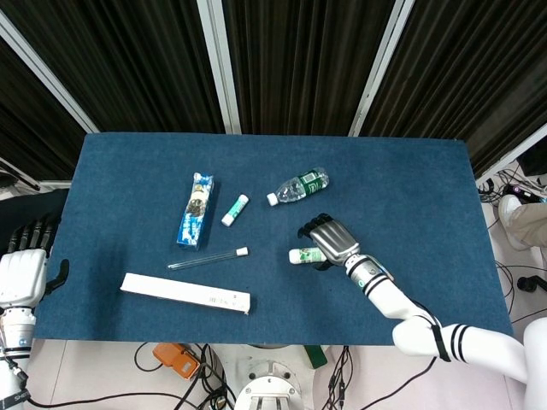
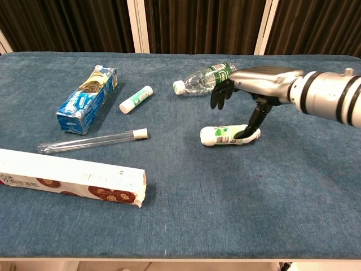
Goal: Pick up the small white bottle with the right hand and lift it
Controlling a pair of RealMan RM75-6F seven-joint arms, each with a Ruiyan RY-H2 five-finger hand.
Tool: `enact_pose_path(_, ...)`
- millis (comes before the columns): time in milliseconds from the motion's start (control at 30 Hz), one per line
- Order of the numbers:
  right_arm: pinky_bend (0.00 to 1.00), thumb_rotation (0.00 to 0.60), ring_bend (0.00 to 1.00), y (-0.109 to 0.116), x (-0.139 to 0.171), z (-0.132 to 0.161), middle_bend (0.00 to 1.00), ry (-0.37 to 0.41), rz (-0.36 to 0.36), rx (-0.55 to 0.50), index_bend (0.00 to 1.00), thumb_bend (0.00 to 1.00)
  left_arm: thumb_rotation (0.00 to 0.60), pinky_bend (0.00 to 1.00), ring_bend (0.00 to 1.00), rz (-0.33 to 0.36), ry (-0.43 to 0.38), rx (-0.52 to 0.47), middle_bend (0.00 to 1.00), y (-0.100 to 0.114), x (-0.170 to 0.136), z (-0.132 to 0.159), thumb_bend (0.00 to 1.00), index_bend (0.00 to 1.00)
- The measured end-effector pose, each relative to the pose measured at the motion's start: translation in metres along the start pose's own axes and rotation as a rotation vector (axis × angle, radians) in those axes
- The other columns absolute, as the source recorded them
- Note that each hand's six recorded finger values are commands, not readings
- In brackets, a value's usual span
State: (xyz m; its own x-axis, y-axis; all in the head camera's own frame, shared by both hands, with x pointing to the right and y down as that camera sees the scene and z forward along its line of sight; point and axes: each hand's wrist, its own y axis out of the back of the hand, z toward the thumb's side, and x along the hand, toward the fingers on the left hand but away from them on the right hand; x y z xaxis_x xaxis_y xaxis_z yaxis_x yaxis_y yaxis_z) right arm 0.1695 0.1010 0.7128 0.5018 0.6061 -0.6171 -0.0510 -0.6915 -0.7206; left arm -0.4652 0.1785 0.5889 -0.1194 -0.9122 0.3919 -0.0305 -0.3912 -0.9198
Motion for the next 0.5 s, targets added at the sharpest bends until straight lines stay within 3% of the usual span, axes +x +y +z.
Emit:
enact_pose_path(200,0.22,0.600,0.33,-0.009,-0.009,0.003,0.41,-0.005,0.011,-0.003,0.45,0.27,0.600,0.07,0.02,0.001,0.004,-0.002,0.00,0.000,0.000,-0.001,0.43,0.07)
enact_pose_path(500,0.28,0.600,0.49,-0.018,-0.017,0.004,0.47,-0.010,0.005,-0.011,0.51,0.27,0.600,0.07,0.02,-0.004,0.007,-0.006,0.00,0.000,0.001,-0.001,0.43,0.07)
